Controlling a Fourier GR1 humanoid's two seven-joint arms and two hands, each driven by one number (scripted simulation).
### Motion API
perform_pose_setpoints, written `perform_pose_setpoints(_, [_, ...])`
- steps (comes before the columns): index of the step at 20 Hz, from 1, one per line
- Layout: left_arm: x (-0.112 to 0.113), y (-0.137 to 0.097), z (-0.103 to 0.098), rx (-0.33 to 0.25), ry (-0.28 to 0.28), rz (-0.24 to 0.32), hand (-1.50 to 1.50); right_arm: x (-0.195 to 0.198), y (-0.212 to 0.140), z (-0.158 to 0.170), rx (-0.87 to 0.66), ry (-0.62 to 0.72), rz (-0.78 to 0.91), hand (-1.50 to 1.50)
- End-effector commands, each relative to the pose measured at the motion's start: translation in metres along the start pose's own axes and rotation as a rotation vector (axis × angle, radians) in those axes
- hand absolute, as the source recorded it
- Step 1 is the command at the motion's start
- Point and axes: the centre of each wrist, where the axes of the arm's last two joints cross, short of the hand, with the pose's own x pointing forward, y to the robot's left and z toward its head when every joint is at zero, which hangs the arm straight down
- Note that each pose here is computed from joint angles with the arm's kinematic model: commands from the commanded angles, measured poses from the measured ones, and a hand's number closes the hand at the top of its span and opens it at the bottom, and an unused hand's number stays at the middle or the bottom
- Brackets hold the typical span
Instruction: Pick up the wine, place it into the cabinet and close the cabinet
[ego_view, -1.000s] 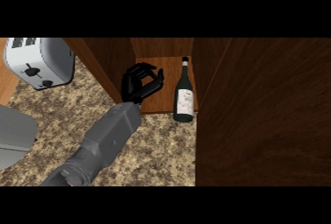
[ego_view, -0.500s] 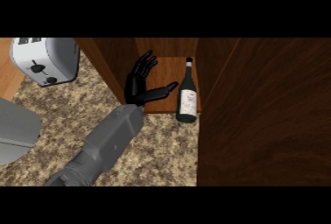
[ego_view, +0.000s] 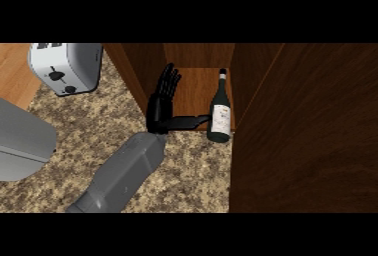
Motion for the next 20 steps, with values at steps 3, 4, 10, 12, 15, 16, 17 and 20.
perform_pose_setpoints(3, [0.03,0.013,0.034,-0.083,-0.008,0.0,-1.5,0.011,0.008,-0.001,-0.006,-0.023,0.001,-1.5])
perform_pose_setpoints(4, [0.036,-0.01,0.04,-0.118,0.018,0.016,-1.5,0.011,0.014,0.0,0.004,-0.006,-0.009,-1.5])
perform_pose_setpoints(10, [0.092,-0.003,0.08,-0.135,-0.018,0.041,-1.5,0.016,0.004,0.004,0.013,-0.004,0.014,-1.5])
perform_pose_setpoints(12, [0.116,0.008,0.089,-0.15,-0.012,0.033,-1.5,0.011,0.012,-0.003,0.004,-0.001,-0.008,-1.5])
perform_pose_setpoints(15, [0.128,0.003,0.109,-0.113,-0.023,0.045,-1.5,0.028,0.004,0.001,0.024,-0.016,0.01,-1.5])
perform_pose_setpoints(16, [0.132,0.006,0.135,-0.132,-0.02,0.047,-1.5,0.016,-0.002,-0.002,0.016,-0.013,0.023,-1.5])
perform_pose_setpoints(17, [0.132,0.019,0.13,-0.133,0.006,0.045,-1.5,0.021,0.014,0.01,0.033,-0.007,0.028,-1.5])
perform_pose_setpoints(20, [0.149,0.018,0.13,-0.112,-0.027,0.038,-1.5,0.008,0.002,-0.005,0.09,0.011,0.066,1.5])
